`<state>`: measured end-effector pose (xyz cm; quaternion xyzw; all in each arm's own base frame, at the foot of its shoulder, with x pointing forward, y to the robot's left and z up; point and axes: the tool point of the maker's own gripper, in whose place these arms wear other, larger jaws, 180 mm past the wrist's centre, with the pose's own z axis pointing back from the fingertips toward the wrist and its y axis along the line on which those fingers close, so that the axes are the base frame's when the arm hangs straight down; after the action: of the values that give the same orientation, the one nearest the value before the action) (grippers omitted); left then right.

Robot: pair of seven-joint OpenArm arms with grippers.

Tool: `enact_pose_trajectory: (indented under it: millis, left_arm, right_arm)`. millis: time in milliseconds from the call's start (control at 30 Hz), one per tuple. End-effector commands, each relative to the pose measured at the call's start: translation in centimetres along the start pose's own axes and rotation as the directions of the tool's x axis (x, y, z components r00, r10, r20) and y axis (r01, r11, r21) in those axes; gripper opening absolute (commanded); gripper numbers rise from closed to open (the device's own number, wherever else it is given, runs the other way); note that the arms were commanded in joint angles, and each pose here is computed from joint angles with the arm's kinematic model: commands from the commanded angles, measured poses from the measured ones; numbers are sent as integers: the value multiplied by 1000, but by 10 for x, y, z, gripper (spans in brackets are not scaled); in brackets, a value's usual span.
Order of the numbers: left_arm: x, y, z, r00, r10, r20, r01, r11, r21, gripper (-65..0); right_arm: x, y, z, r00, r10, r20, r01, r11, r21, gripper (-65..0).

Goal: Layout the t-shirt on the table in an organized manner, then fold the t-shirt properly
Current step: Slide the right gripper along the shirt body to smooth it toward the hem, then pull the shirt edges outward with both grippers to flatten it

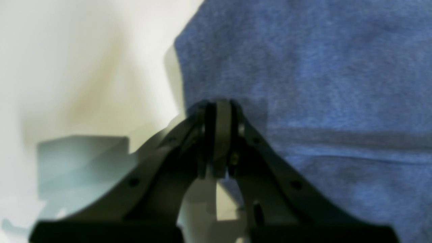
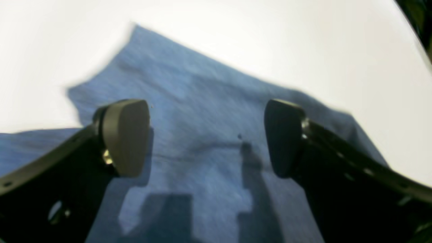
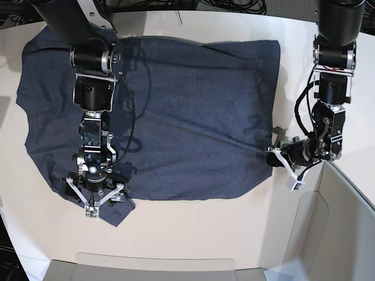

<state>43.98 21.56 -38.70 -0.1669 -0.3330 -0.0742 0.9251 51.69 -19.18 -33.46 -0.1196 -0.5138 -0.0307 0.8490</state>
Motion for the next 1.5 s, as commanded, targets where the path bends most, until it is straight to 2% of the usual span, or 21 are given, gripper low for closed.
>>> enact_pose_trajectory:
  millis: [0,133,267,367,433,600,700,800,867,933,1033,1133,1200,1300,1467]
  left_arm:
    - [26,14,13,998,-15,61,13,999,33,-626]
    - [31,43,23,993,56,100,-70,987,147,-626]
    - [37,43,25,991,59,120,-77,985,151,-627]
    - [66,32,40,979,29,202,-56,990,130,-627]
    - [67,33,58,970,57,235,-87,989,122,-627]
    - [91,22,119,915,88,393,-137,986,100,-626]
    - [72,26,143,927,74,368,-135,981,142,-626]
    - [48,25,153,944,61,325,-123,977,175,-623]
    - [25,25,156,958,59,281,-117,974,195,-599]
    - [5,22,156,970,56,236,-107,973,207,-551]
    - [-19,17,155,980,52,191,-93,973,213,-464]
    - [-39,12,150,985,69,157,-101,974,205,-402]
    - [-47,11,149,987,77,140,-105,973,205,-400]
    - [-59,10,146,990,87,114,-109,973,203,-403]
    - [-69,10,145,991,94,93,-112,973,203,-403]
  right_arm:
    - [29,1,-1,998,7,68,-7,1000,-1,-127]
    - [36,25,0,995,12,101,-16,999,39,-127]
    - [33,36,5,995,-1,102,-5,998,55,-127]
    - [37,22,16,989,-9,145,6,1000,24,-127]
    - [41,11,29,982,-10,187,11,1000,-1,-127]
    - [38,-36,64,970,33,239,-11,996,-92,-127]
    - [27,-56,86,978,53,204,-27,991,-128,-128]
    - [13,-70,106,992,43,122,-24,987,-156,-128]
    - [0,-86,119,998,30,61,-18,984,-177,-128]
    - [-10,-88,131,1000,4,24,-1,992,-122,-127]
    - [-28,-101,151,997,-77,-28,75,996,-55,-127]
    - [-50,-122,175,983,-159,-90,157,987,-24,-127]
    - [-68,-134,190,966,-222,-133,223,975,-7,-127]
    - [-101,-158,215,919,-347,-186,353,936,1,-127]
    - [-137,-195,261,850,-467,-243,479,878,-9,-127]
